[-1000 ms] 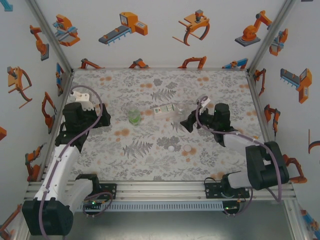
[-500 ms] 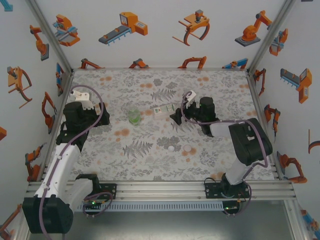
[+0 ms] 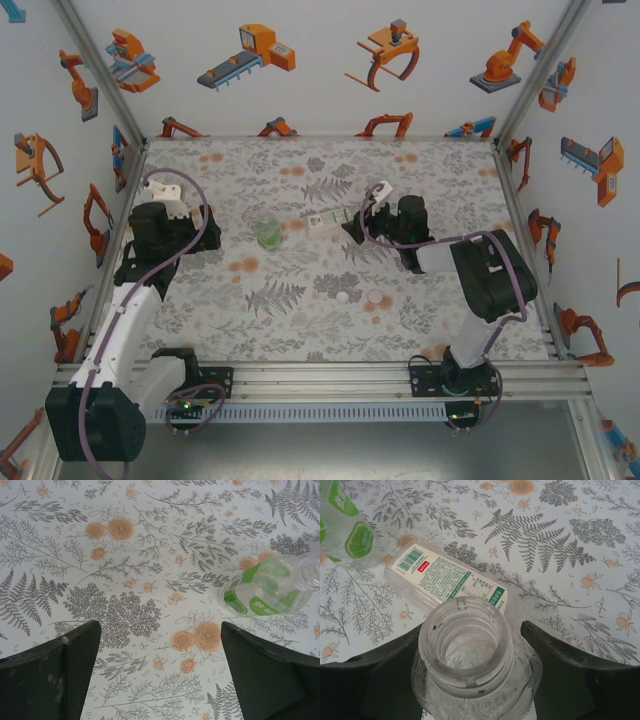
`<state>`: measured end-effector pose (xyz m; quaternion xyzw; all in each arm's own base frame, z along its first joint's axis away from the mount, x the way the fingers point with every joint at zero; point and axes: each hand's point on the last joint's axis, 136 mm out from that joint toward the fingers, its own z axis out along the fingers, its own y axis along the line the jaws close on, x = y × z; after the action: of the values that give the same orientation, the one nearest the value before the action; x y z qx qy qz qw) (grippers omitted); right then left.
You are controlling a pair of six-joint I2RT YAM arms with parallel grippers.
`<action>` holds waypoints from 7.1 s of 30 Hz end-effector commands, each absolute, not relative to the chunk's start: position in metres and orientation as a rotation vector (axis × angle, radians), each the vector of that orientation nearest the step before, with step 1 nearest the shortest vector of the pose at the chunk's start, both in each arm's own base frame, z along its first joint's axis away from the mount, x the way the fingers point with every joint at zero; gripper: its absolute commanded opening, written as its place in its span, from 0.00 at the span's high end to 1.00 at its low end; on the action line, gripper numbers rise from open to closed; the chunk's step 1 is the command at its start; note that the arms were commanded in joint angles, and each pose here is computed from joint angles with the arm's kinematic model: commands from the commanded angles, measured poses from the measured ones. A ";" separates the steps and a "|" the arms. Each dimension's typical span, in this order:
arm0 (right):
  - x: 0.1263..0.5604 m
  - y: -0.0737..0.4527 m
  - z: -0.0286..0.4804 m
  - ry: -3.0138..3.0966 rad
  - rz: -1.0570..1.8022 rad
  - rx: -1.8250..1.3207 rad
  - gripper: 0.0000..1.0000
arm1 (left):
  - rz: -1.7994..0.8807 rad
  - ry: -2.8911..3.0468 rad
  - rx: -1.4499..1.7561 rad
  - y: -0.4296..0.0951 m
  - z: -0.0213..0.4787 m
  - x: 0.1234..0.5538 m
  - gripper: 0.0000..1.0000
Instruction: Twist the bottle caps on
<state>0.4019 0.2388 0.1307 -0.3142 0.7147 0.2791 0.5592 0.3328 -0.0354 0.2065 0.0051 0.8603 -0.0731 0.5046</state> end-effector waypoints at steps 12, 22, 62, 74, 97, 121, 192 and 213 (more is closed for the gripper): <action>0.378 0.228 0.187 1.638 0.671 -0.664 0.51 | -0.401 1.952 0.040 -0.068 0.247 0.317 0.02; 0.332 0.224 0.237 1.756 0.747 -0.745 0.55 | -0.708 1.833 0.350 -0.166 0.300 0.301 0.03; 0.207 0.257 0.459 1.201 1.307 -0.887 0.70 | -1.359 1.082 1.068 -0.394 0.419 0.175 0.02; 0.197 0.253 0.477 1.140 1.278 -0.886 0.70 | -1.350 1.079 1.054 -0.395 0.415 0.176 0.32; 0.182 0.239 0.506 1.076 1.197 -0.845 0.26 | -1.337 1.023 1.053 -0.385 0.426 0.167 0.59; 0.166 0.244 0.514 1.021 1.226 -0.904 0.65 | -1.410 1.049 1.098 -0.404 0.425 0.165 0.35; 0.201 0.209 0.466 1.398 0.944 -0.623 0.23 | -0.922 1.326 0.638 -0.316 0.400 0.215 0.74; 0.259 0.196 0.222 2.277 0.672 -0.167 0.40 | -0.691 1.498 0.449 -0.195 0.355 0.188 1.00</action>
<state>0.2608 0.2022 0.2488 -0.0998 0.8615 0.2901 0.4046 0.1866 -0.1980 0.3703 0.1866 0.6446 -0.3253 0.6662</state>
